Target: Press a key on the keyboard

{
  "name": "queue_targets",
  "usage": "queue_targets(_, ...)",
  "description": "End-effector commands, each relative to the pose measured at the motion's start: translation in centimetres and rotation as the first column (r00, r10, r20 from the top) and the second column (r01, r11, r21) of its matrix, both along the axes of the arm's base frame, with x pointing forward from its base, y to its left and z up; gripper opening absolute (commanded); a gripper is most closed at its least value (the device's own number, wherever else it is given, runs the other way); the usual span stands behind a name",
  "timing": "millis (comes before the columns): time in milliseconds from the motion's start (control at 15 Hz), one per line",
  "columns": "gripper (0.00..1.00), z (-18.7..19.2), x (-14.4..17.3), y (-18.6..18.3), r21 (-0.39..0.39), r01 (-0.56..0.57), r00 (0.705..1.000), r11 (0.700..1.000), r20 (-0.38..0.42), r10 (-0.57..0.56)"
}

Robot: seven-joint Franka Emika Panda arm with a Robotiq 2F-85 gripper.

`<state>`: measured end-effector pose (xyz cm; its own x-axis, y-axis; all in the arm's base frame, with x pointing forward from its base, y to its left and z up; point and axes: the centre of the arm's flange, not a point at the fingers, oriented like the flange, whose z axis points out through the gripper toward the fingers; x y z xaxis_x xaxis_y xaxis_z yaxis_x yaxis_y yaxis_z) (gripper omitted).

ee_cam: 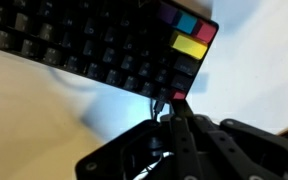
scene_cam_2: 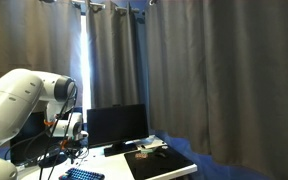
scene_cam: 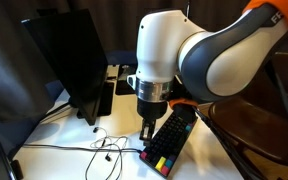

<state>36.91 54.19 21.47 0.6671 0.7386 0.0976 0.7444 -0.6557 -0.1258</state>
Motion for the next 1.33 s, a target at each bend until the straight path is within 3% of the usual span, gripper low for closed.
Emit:
queue_targets(0,0.0,-0.8,0.2,1.0,0.015,0.014,1.0,1.0,-0.02,-0.013)
queue_targets(1267,0.0,-2.7,0.2,1.4,0.007,0.024,1.0,1.0,-0.012,-0.024)
